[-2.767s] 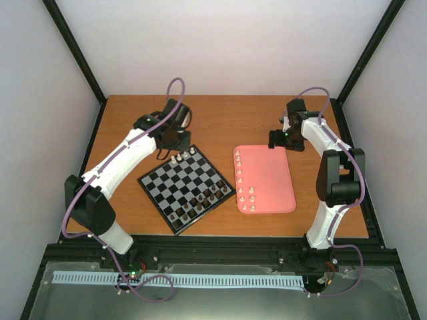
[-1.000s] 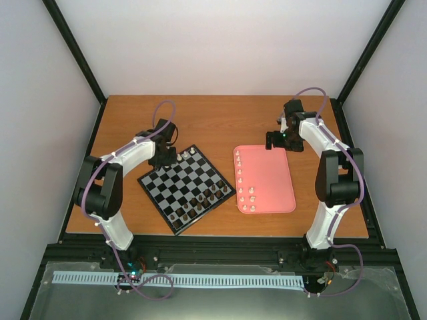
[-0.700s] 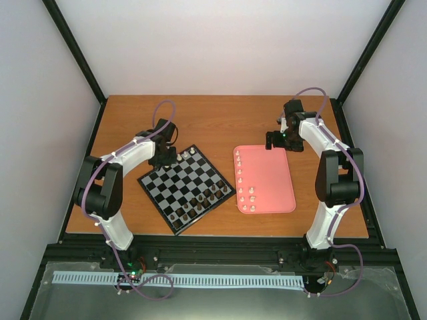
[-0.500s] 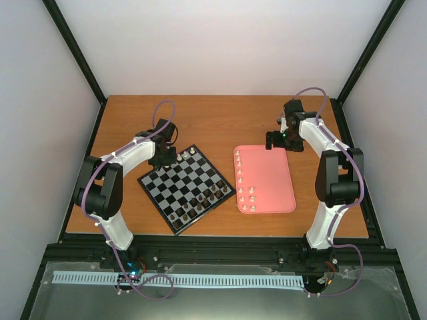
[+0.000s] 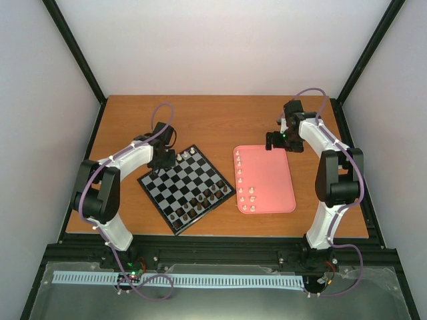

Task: Set up the chess pieces on the board
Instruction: Place the chess piece on the chessboard, then pick up the chess piece from the storage box.

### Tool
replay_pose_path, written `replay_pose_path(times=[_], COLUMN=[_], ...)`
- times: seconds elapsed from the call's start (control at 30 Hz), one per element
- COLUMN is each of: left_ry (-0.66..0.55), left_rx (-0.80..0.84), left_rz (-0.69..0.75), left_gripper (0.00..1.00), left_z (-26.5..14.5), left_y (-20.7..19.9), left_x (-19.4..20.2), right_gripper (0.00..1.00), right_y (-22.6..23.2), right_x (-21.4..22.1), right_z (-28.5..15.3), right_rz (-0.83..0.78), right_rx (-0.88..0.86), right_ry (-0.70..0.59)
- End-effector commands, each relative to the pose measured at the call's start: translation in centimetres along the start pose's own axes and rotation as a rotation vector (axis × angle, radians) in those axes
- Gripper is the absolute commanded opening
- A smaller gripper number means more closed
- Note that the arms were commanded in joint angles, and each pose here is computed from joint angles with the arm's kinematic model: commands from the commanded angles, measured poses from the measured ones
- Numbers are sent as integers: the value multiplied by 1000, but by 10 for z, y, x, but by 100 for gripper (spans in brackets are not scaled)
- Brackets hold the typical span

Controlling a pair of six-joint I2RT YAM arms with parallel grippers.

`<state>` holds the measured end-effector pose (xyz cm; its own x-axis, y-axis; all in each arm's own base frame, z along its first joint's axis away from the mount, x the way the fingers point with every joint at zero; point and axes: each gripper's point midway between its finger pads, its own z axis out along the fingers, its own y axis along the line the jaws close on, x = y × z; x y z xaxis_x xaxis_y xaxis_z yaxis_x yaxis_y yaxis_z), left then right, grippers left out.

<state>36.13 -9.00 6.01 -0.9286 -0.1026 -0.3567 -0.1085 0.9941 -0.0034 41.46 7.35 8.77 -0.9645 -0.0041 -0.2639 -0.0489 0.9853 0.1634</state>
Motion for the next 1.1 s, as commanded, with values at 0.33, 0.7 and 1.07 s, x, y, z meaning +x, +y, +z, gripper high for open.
replay_pose_path(times=[0.33, 0.7, 1.07], left_ry=[41, -103, -142], left_rx=[8, 54, 318], left_rz=[6, 4, 284], left_gripper=[46, 100, 97], left_z=[-3, -108, -183], left_y=[4, 11, -102], left_x=[12, -16, -4], right_gripper=[100, 100, 100], right_y=[4, 3, 3], right_x=[2, -1, 1], right_z=[-1, -6, -10], right_rz=[-23, -24, -2], right_rx=[1, 14, 22], right_ry=[-3, -15, -21])
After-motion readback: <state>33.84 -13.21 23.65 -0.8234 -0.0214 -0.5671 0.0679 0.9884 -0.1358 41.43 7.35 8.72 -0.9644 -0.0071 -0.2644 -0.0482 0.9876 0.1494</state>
